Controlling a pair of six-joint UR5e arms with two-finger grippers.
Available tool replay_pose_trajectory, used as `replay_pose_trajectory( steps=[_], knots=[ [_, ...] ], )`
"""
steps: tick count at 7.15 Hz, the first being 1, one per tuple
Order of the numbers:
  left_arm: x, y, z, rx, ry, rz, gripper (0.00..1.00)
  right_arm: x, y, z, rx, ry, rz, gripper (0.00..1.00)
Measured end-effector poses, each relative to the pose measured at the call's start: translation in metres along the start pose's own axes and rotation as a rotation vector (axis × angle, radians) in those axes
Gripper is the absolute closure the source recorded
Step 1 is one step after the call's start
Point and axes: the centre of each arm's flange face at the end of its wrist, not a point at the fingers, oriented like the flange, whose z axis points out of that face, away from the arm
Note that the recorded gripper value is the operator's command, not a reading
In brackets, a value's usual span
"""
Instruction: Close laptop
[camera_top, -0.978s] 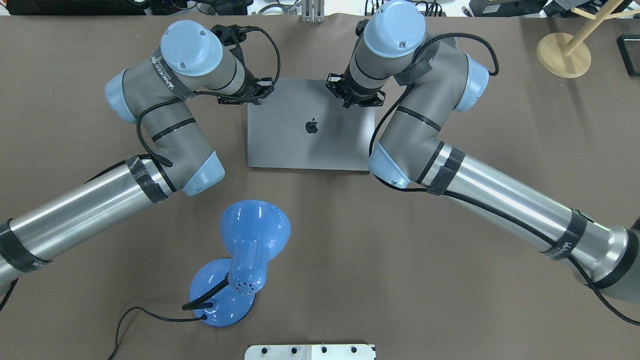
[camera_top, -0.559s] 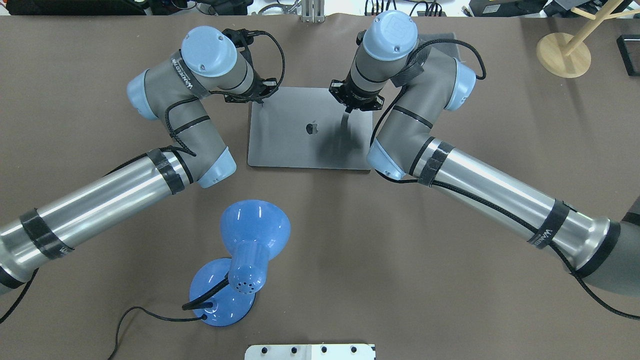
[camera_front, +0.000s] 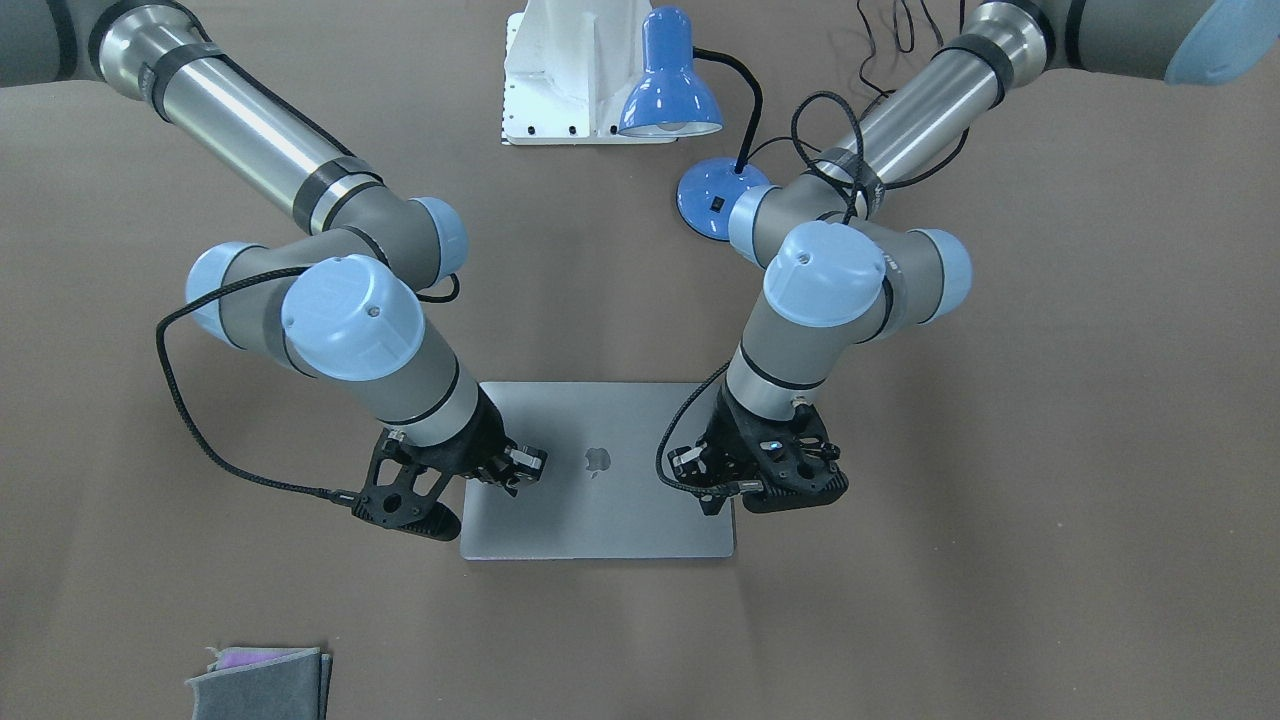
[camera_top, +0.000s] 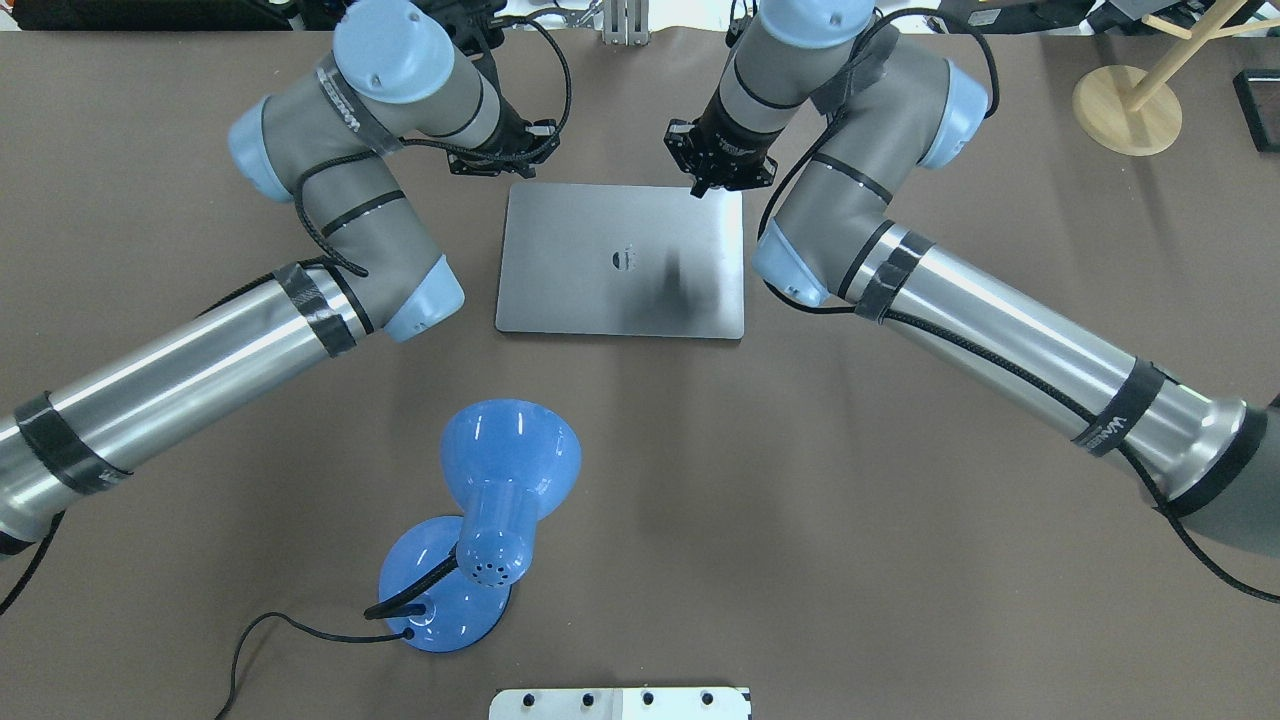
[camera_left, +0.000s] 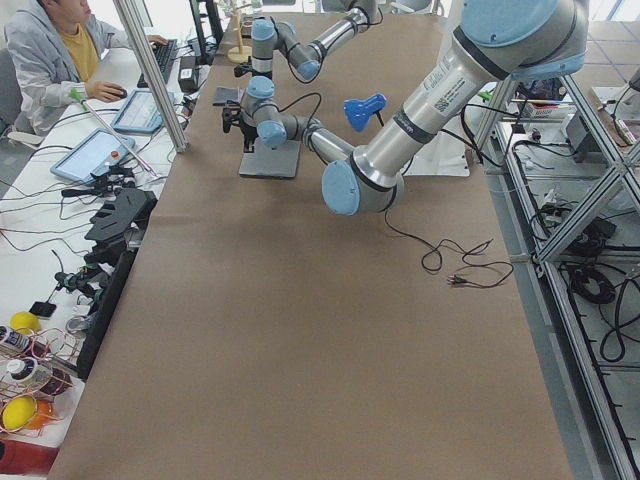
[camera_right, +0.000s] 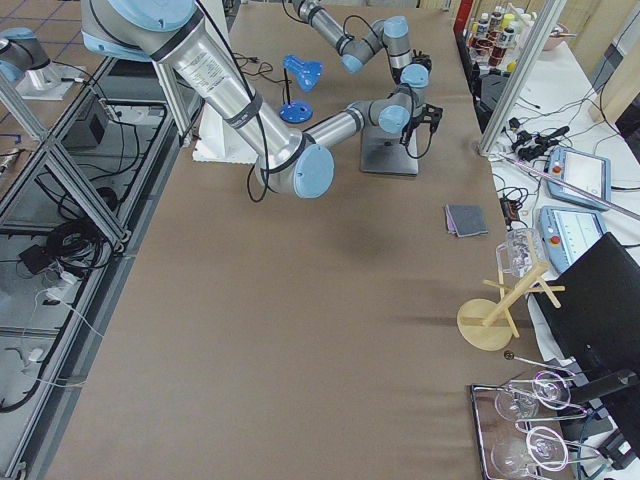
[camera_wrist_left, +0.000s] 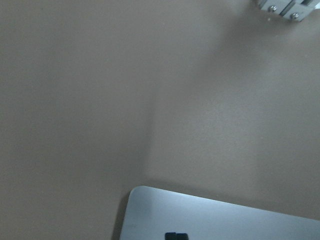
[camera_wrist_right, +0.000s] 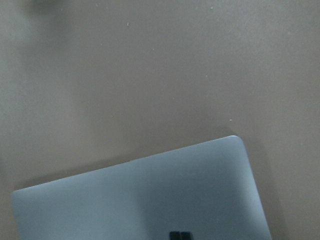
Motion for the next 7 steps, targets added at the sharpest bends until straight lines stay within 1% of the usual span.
replay_pose_trajectory(
  steps=[1, 2, 3, 4, 5, 6, 7],
  knots=[
    [-0.030, -0.007, -0.050, -0.049, 0.020, 0.003, 1.00, 0.035, -0.010, -0.046, -0.006, -0.044, -0.007, 1.00],
    [-0.080, 0.000, -0.105, -0.079, 0.018, 0.050, 1.00, 0.099, -0.018, -0.099, -0.005, -0.073, -0.038, 1.00],
    [-0.134, 0.019, -0.153, -0.089, -0.007, 0.117, 0.80, 0.179, -0.017, -0.143, 0.005, -0.076, -0.105, 0.01],
    [-0.197, 0.033, -0.200, -0.081, -0.051, 0.181, 0.32, 0.266, -0.007, -0.178, 0.023, -0.054, -0.173, 0.00],
    [-0.268, 0.043, -0.239, -0.076, -0.104, 0.254, 0.02, 0.350, 0.008, -0.206, 0.039, -0.014, -0.221, 0.00],
    [-0.347, 0.049, -0.274, -0.095, -0.146, 0.352, 0.02, 0.434, 0.024, -0.229, 0.050, 0.041, -0.295, 0.00],
    [-0.435, 0.050, -0.309, -0.127, -0.156, 0.418, 0.02, 0.505, 0.038, -0.246, 0.042, 0.097, -0.382, 0.00]
  ],
)
